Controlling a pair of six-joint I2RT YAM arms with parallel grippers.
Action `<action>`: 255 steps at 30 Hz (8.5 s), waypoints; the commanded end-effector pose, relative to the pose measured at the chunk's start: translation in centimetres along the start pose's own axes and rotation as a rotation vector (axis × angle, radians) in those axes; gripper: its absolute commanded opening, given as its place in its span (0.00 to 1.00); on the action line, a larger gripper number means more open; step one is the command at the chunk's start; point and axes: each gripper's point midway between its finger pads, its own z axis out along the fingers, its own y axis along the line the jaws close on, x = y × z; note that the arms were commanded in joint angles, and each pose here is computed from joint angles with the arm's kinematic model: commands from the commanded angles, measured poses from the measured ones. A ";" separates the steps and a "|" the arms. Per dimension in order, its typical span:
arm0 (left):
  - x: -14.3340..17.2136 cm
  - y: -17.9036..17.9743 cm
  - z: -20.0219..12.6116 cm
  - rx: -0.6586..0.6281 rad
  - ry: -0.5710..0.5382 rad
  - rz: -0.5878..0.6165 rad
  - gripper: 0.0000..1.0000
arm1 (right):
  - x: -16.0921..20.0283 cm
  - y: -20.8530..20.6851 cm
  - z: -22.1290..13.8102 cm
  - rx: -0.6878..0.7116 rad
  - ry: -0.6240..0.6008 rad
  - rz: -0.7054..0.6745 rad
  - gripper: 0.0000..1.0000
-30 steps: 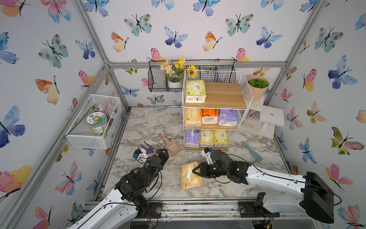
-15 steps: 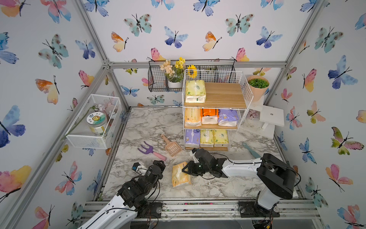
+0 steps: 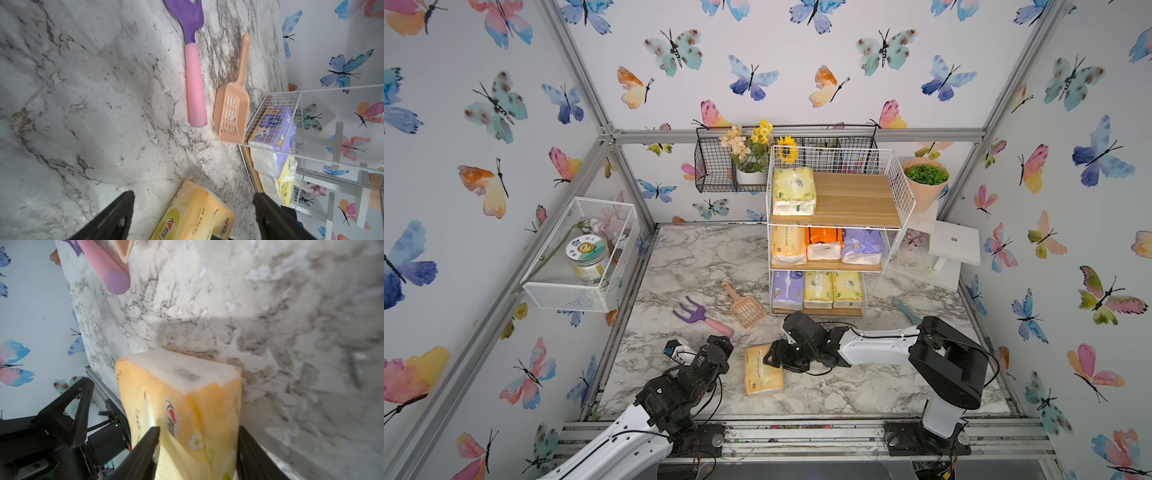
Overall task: Remove the tissue boxes from the shelf
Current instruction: Place the box of tissues at the center of the board, then pick up a box of tissues from the shelf, then place the box of tissues at the center of the board.
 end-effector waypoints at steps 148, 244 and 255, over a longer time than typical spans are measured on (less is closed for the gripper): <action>7.5 -35.2 -19.0 1.240 0.499 0.296 0.22 | -7.6 11.6 -40.8 -0.336 -0.782 -0.169 0.73; 3.7 -9.6 -1.0 0.220 0.208 0.047 0.98 | -0.2 -4.8 -6.2 -0.219 -0.115 -0.047 0.54; 3.7 -9.4 -0.6 0.211 0.196 0.057 0.97 | 1.7 -9.7 -10.8 0.009 -0.198 0.009 0.68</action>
